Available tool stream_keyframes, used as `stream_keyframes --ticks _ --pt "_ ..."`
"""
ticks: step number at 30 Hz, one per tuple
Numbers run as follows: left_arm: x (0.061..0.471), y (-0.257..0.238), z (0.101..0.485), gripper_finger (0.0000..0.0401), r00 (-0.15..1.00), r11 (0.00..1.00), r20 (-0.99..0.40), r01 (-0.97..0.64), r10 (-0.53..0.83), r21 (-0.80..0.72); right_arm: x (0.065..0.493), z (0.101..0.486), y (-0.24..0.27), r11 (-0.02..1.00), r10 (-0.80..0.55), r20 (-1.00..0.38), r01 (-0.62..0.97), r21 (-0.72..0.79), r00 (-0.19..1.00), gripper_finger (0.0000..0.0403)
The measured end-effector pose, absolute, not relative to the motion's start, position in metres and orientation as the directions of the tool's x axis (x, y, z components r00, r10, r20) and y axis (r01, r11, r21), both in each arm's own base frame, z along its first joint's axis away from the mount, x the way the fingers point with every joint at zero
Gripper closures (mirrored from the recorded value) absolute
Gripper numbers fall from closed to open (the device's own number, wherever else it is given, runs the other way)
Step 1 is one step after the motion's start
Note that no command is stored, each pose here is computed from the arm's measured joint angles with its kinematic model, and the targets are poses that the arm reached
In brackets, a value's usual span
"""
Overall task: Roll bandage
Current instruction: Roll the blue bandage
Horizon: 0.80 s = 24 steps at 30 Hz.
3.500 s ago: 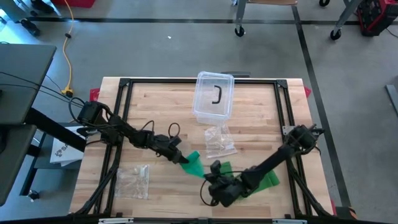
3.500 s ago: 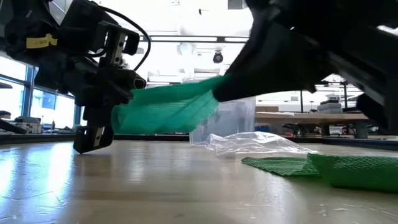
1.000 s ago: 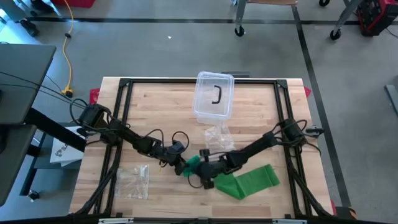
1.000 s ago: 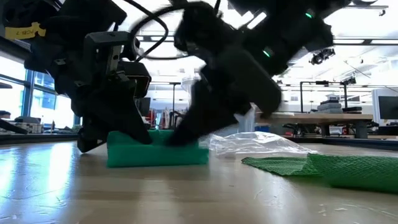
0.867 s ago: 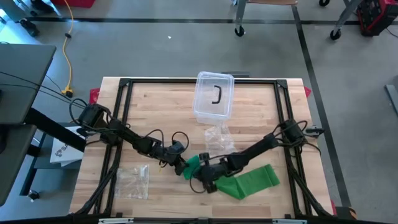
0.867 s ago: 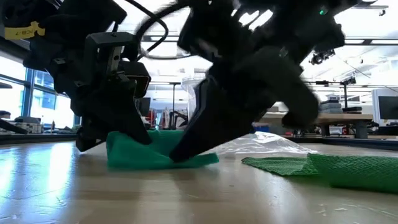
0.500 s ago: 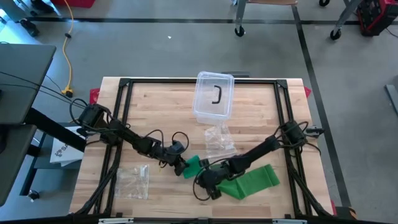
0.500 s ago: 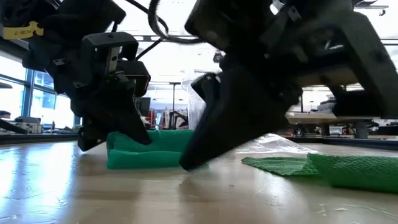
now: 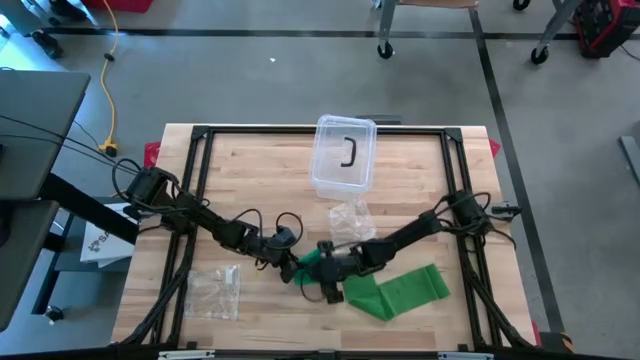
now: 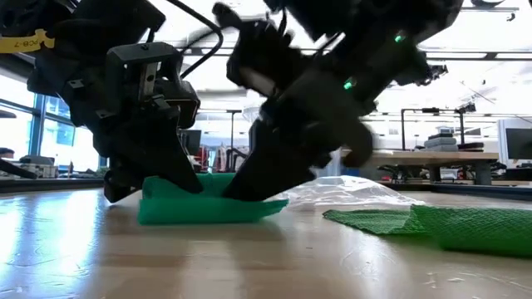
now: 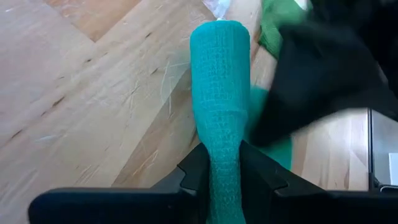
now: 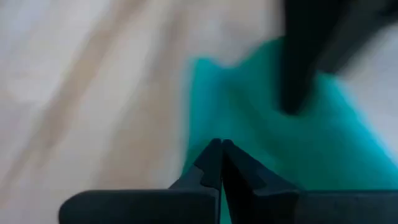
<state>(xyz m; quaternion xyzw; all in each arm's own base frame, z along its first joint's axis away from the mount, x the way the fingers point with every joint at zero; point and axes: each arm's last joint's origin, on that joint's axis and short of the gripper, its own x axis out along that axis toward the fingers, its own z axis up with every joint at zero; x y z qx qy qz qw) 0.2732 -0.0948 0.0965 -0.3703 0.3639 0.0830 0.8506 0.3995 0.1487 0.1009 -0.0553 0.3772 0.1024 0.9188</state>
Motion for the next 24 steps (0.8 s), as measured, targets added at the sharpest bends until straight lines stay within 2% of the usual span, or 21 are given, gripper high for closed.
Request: stream_keyframes --ticks 11,17,24 --pt "0.270 -0.092 0.093 0.0346 0.681 0.717 -0.728 -0.469 -0.078 -0.516 0.390 0.090 0.182 0.917 0.219 -0.687 -0.387 -0.098 0.693 0.0403" --pt "0.269 -0.091 0.092 0.0346 0.681 0.719 -0.730 -0.476 -0.063 -0.506 0.388 0.095 0.200 0.812 0.366 -0.666 -0.573 -0.113 0.650 0.0403" --pt "0.269 -0.090 0.092 0.0346 0.683 0.720 -0.730 -0.492 -0.029 -0.489 0.386 0.097 0.206 0.784 0.410 -0.675 -0.615 -0.083 0.614 0.0403"
